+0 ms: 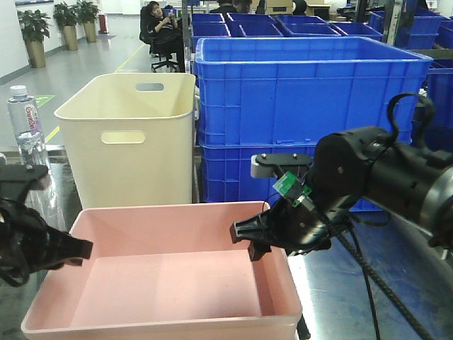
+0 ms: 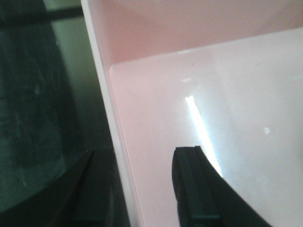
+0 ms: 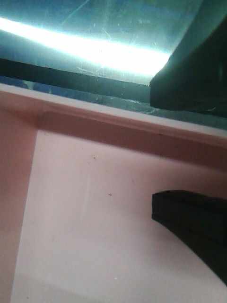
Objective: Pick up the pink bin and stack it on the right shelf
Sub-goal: 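Lower the pink bin onto the metal table with both grippers, then open both grippers and raise them away from the bin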
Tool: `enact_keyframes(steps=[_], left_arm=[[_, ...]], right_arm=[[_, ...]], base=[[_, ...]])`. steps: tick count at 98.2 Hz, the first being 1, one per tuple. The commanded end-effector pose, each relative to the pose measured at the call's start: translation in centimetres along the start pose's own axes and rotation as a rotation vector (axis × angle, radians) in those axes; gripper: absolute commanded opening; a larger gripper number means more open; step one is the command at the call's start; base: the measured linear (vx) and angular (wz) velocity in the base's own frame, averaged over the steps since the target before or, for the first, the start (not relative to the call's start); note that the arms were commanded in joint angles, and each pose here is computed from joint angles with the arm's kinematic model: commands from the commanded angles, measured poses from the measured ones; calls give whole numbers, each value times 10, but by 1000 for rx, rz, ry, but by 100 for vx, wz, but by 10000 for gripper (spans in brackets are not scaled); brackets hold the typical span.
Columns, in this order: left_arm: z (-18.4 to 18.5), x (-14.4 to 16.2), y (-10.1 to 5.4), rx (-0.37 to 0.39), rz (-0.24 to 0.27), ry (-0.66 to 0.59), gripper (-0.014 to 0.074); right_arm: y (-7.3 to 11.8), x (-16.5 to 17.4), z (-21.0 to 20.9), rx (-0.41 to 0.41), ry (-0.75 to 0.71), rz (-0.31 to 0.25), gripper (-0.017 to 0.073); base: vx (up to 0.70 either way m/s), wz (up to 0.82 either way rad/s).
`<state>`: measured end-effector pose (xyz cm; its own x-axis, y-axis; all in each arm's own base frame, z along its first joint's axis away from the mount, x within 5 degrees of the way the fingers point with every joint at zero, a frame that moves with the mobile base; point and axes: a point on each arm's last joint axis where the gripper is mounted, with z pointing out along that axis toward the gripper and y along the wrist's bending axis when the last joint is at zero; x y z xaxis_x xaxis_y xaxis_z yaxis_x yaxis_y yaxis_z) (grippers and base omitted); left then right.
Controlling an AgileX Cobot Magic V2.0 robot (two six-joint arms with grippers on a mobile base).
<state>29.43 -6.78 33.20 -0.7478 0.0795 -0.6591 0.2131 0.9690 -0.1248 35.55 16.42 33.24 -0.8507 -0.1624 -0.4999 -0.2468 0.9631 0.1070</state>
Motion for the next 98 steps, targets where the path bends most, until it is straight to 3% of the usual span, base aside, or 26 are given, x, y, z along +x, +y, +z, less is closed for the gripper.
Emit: enact_keyframes(steps=[1, 11, 21, 27, 40, 41, 45, 62, 80, 98], left_arm=[[-49, -17, -7, 20, 5, -225, 342], [-93, -15, -11, 30, 16, -346, 189], [-144, -4, -14, -3, 96, -479, -13], [-171, 7, -14, -43, 153, -549, -11], [-200, 41, -12, -77, 190, -633, -11], [-201, 66, -11, -74, 188, -651, -9], [-198, 87, -10, -66, 181, -656, -9], [-179, 149, -7, 5, 112, -717, -9], [-157, 171, -2, 1, 86, -796, -8], [-157, 168, 0, -10, 78, -880, -8]], right_arm=[[-3, -8, -59, -1, -173, -51, 418], [-7, -2, -89, 33, -215, -78, 324], [-11, 7, -126, 44, -278, -85, 133], [-12, 14, -151, 40, -335, -105, -15], [-15, 28, -183, 37, -432, -147, -14], [-18, 44, -193, 22, -506, -173, -13], [-19, 57, -192, 12, -568, -193, -13], [-31, 127, -159, -35, -770, -221, -13], [-42, 190, -105, -69, -868, -227, -11], [-43, 201, -90, -87, -936, -229, -11]], base=[[0, 0], [0, 0], [0, 0], [0, 0], [0, 0], [0, 0], [0, 0], [0, 0], [0, 0], [0, 0]])
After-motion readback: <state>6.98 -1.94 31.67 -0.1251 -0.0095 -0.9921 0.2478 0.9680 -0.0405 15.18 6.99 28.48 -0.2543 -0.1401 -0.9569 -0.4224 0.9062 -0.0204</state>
